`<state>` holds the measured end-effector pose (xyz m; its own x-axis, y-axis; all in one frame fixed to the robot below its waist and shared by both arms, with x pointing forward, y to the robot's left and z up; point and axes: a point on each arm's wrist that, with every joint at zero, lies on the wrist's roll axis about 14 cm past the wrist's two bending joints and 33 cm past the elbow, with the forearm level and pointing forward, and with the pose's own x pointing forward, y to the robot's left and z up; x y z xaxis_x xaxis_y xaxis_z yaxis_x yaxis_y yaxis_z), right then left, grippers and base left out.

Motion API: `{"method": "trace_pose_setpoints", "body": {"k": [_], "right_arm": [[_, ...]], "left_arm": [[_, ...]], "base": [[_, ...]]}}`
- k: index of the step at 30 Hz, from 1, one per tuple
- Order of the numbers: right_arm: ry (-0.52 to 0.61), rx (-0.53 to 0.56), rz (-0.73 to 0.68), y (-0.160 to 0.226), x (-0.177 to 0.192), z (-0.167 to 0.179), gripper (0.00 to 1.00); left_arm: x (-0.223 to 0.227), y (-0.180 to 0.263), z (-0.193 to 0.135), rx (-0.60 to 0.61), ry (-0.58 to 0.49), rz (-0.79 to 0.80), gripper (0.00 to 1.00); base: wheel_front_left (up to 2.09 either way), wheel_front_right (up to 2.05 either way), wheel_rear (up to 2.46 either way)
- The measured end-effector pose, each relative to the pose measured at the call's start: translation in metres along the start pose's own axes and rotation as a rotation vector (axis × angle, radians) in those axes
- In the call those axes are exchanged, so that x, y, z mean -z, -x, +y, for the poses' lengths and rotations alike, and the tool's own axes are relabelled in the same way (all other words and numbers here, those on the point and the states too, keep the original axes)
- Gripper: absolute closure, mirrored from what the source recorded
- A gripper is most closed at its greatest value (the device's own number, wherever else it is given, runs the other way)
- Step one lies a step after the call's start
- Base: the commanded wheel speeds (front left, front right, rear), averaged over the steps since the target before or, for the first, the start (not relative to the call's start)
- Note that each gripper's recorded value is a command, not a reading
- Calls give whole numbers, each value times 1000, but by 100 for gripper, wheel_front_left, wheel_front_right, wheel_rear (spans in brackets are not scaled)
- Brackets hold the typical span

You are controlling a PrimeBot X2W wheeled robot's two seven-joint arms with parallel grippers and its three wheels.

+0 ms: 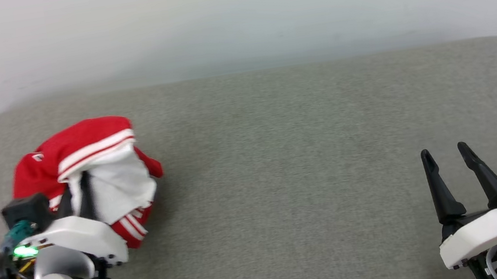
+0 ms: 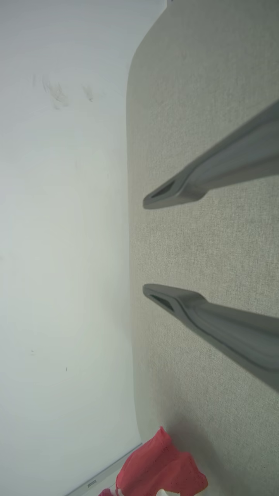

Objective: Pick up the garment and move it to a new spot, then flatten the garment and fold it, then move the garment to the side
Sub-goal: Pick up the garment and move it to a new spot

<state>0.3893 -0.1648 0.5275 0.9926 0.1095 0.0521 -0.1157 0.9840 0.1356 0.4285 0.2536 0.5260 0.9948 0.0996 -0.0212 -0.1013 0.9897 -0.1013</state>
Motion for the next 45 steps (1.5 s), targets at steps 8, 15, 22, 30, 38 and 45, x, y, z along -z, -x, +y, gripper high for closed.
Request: {"method": "trace_pose_setpoints", "body": {"k": [8,15,22,30,38,45], "right_arm": [[-12,165,-8,33,-4,-51,0],[-14,213,12,34,5,-66,0],[-25,232,46,28,20,-73,0],[-6,185,31,19,13,-60,0],[19,119,26,15,4,-39,0],[36,66,40,16,2,-21,0]], "left_arm": [[46,4,-198,532,56,174,100],[95,38,-276,771,50,327,100],[136,65,-297,859,58,466,62],[106,51,-275,779,57,310,0],[57,36,-219,565,83,81,0],[40,34,-149,348,49,-4,0]], "base": [[0,0,0],[0,0,0],[0,0,0],[0,0,0],[0,0,0],[0,0,0]]}}
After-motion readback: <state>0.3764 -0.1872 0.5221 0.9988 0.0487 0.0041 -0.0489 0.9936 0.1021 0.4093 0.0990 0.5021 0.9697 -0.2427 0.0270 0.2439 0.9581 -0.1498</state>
